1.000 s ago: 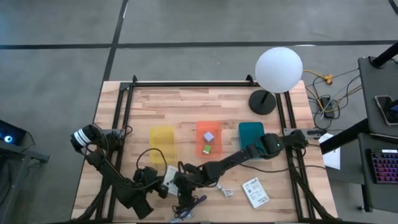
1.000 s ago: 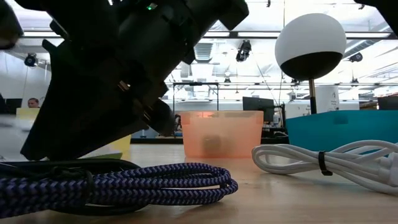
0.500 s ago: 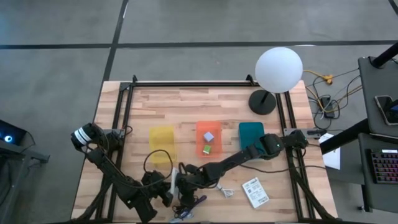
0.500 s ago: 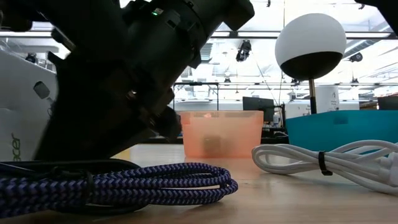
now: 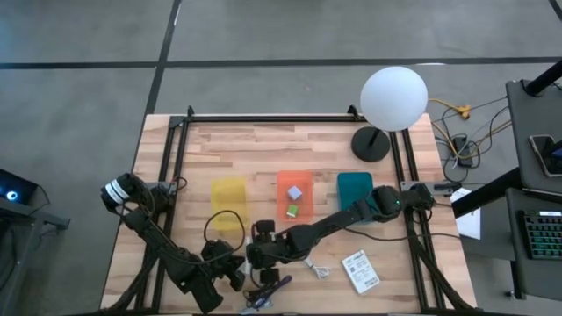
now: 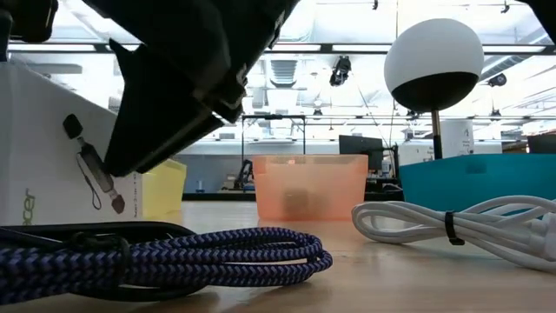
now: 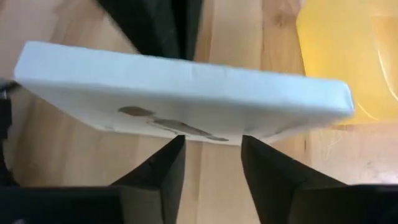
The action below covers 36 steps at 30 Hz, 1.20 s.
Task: Pick and place items into bin
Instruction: Put the left white card reader box into the blue bin
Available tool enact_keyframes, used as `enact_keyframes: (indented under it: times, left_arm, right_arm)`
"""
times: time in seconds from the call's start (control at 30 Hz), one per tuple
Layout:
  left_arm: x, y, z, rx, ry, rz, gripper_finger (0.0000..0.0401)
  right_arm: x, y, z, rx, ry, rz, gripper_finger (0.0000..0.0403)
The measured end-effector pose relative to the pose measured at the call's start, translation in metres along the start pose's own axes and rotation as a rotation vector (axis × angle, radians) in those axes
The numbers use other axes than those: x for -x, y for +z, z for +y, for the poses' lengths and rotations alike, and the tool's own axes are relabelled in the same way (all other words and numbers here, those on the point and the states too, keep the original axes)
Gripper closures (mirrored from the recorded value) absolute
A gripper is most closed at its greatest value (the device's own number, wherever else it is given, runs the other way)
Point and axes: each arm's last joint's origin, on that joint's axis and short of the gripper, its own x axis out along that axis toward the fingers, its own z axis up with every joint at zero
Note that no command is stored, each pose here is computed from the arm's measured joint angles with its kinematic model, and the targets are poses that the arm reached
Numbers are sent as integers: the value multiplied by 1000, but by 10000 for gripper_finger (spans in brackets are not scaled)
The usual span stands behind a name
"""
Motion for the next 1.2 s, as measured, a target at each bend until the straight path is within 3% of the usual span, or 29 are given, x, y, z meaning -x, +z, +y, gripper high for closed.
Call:
enact_keyframes:
  times: [0.3,0.47,0.77,1.0,1.2]
  left_arm:
    - [-5,1,4,19,-11,-32,393]
    - [-6,2,3,23,-13,-35,393]
    - [-6,2,3,24,-13,-35,393]
    - [-6,2,3,24,-13,-35,393]
    - [-5,1,3,23,-14,-34,393]
  right_arm:
    - [11,5,-3,92,-53,20,208]
    - [12,5,-5,179,-61,36,208]
    - [21,14,-8,314,-183,14,207]
    - [25,20,-8,340,-184,-3,207]
    - [25,19,-5,492,-171,11,207]
